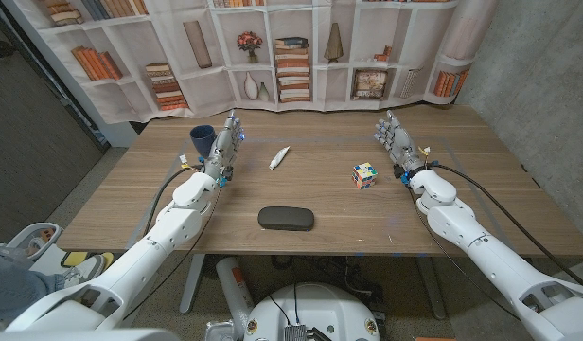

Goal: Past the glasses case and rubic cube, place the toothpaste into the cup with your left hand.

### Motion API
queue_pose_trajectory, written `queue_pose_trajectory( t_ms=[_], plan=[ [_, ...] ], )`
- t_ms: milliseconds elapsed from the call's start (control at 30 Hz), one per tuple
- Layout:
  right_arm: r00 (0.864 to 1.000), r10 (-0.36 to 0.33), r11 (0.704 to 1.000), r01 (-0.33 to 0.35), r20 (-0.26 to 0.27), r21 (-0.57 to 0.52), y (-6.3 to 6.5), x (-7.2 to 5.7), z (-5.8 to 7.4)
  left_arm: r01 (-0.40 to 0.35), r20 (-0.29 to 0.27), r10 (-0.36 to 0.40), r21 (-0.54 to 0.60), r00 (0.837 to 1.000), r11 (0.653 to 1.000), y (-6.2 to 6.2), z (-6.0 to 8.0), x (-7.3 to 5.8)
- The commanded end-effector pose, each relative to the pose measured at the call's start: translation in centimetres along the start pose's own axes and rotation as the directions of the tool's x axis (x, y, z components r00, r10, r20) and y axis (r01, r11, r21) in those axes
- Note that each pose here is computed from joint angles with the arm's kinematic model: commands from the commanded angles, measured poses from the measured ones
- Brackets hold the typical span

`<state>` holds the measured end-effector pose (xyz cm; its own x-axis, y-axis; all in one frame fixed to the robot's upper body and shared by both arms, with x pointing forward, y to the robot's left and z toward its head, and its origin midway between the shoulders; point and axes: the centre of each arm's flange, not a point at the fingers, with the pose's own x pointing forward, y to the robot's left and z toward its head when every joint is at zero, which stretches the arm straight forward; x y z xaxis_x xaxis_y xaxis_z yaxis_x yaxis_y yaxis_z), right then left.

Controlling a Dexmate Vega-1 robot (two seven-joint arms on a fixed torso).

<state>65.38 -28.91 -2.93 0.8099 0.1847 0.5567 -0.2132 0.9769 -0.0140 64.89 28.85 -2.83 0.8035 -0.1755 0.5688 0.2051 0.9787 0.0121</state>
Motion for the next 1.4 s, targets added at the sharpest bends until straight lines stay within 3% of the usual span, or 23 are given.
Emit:
queue_pose_trajectory(
  t_ms=[33,433,833,1400],
  plan=[
    [1.0,0.002,1.0,-0.002,0.002,0.027,0.1,-0.2,-0.5,-0.016,0.023,0.016,-0.008,1.0,1.0,-0.1,0.4,-0.6],
    [1.0,-0.005,0.999,0.005,0.011,0.034,0.4,-0.1,-0.6,-0.004,0.037,0.004,0.005,0.999,1.0,-0.2,0.4,-0.3],
    [1.0,-0.008,0.999,0.007,0.019,0.032,1.2,0.3,-0.5,-0.009,0.076,0.007,0.024,0.997,1.0,0.6,1.6,-0.6],
    [1.0,-0.012,1.0,0.012,0.022,0.026,1.3,0.7,-0.2,-0.032,0.103,0.023,0.082,0.994,0.996,1.1,2.8,0.5]
  ],
)
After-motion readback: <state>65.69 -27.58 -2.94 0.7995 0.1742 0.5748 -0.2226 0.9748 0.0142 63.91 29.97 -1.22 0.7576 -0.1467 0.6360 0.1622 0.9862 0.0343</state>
